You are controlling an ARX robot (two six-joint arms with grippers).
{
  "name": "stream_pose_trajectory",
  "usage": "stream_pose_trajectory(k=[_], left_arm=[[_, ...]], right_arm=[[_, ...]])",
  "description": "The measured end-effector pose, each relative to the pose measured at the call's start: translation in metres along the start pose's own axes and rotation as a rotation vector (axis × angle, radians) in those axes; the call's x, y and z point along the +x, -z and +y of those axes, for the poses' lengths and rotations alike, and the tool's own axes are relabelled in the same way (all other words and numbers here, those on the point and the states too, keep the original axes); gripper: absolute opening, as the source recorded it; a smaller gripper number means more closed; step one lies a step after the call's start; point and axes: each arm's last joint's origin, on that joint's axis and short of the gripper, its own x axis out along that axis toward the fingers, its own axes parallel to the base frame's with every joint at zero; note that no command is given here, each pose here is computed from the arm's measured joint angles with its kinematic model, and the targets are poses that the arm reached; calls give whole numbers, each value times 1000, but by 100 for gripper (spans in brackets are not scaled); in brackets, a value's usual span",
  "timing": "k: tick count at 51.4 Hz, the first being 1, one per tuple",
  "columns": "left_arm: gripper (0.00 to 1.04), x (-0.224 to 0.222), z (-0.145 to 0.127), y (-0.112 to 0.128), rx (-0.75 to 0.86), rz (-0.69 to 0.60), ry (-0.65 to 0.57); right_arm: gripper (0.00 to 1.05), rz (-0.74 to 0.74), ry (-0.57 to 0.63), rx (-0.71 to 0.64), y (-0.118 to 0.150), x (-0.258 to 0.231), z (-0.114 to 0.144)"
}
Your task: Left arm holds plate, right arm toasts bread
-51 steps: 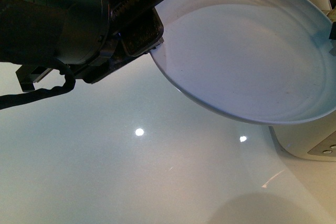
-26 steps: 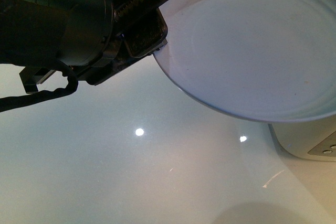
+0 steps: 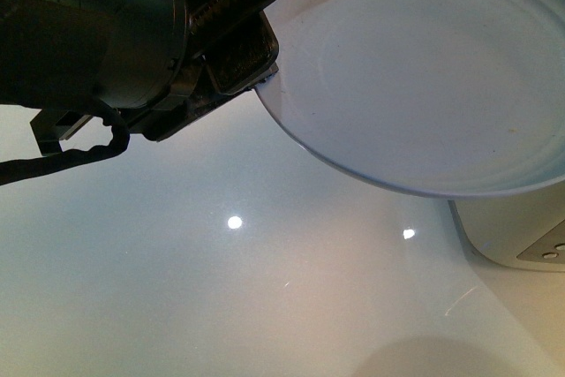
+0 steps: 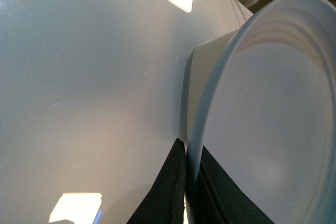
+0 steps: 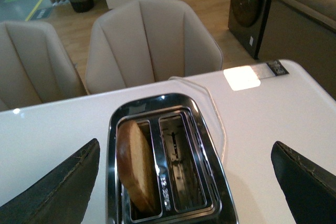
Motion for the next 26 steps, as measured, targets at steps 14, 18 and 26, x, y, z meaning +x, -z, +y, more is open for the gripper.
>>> stream_pose_trajectory(k=[14,18,26], left_arm=[[3,0,0,0,0,1,1],[3,0,0,0,0,0,0],[3,0,0,0,0,0,0]], right_arm=[[54,-168,-202,-102,26,-24,2],[42,-166,-211,-110,33,-29,2],[19,-166,-208,-118,42,-36,-1]])
